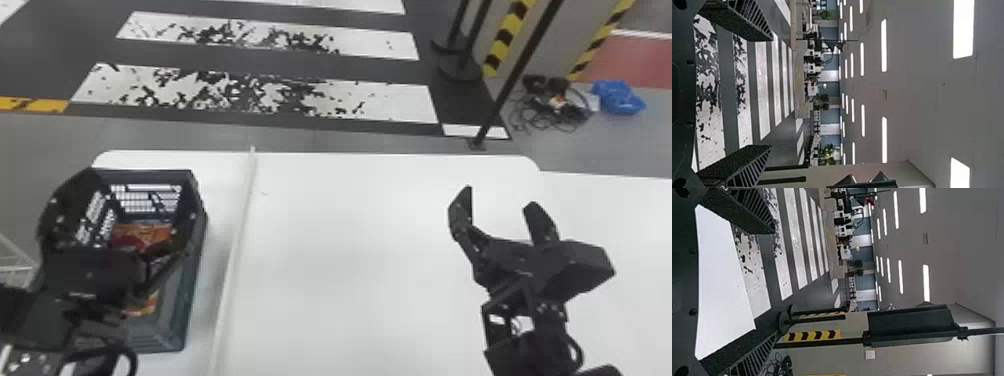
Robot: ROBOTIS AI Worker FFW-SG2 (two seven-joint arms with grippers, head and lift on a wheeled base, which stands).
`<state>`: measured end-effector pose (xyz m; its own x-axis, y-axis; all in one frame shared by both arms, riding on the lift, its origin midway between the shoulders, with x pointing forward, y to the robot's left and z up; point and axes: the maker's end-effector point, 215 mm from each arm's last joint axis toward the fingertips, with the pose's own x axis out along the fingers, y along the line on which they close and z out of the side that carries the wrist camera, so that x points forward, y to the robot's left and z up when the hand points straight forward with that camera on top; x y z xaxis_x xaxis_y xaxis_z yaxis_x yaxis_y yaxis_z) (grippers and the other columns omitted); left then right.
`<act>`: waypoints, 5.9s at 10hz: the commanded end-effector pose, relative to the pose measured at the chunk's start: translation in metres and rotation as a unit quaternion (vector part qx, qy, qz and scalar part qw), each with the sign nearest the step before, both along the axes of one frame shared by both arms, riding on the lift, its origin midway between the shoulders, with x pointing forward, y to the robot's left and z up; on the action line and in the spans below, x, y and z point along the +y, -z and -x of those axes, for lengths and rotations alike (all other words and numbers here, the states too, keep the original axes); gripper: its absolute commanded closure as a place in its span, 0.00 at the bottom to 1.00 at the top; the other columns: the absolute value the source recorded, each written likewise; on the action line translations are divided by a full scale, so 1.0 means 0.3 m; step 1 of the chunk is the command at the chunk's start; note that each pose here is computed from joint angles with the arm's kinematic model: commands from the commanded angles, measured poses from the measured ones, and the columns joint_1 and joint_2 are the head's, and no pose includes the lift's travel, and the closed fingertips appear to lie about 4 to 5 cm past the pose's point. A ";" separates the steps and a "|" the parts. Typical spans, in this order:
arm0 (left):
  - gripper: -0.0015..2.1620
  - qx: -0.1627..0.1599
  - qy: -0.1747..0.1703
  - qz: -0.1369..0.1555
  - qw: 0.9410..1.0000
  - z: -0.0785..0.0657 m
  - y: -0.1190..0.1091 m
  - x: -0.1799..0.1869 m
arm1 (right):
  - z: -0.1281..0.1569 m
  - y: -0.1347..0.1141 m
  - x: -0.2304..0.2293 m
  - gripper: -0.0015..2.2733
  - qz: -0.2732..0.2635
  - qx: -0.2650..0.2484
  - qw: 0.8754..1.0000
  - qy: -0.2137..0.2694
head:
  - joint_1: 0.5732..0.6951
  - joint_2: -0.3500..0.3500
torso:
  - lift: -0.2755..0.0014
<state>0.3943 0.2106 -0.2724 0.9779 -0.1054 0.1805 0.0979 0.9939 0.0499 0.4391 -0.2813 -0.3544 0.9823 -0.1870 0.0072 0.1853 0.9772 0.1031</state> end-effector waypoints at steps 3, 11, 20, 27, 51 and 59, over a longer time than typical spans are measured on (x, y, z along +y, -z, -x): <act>0.00 0.000 0.000 0.000 1.000 0.000 0.000 0.000 | 0.000 0.000 0.000 0.00 0.000 0.000 1.000 0.000 | 1.00 0.36 | 0.89; 0.00 0.000 0.000 0.000 1.000 0.000 0.000 0.000 | 0.000 0.000 0.000 0.00 0.000 0.000 1.000 0.000 | 1.00 0.36 | 0.89; 0.00 0.000 0.000 0.000 1.000 0.000 0.000 0.000 | 0.000 0.000 0.000 0.00 0.000 0.000 1.000 0.000 | 1.00 0.36 | 0.89; 0.00 0.000 0.000 0.000 1.000 0.000 0.000 0.000 | 0.000 0.000 0.000 0.00 0.000 0.000 1.000 0.000 | 1.00 0.36 | 0.89; 0.00 0.000 0.000 0.000 1.000 0.000 0.000 0.000 | 0.000 0.000 0.000 0.00 0.000 0.000 1.000 0.000 | 1.00 0.36 | 0.89; 0.00 0.000 0.000 0.000 1.000 0.000 0.000 0.000 | 0.000 0.000 0.000 0.00 0.000 0.000 1.000 0.000 | 1.00 0.36 | 0.89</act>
<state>0.3943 0.2106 -0.2724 0.9779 -0.1054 0.1805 0.0979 0.9939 0.0499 0.4391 -0.2813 -0.3544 0.9823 -0.1870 0.0072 0.1853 0.9772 0.1031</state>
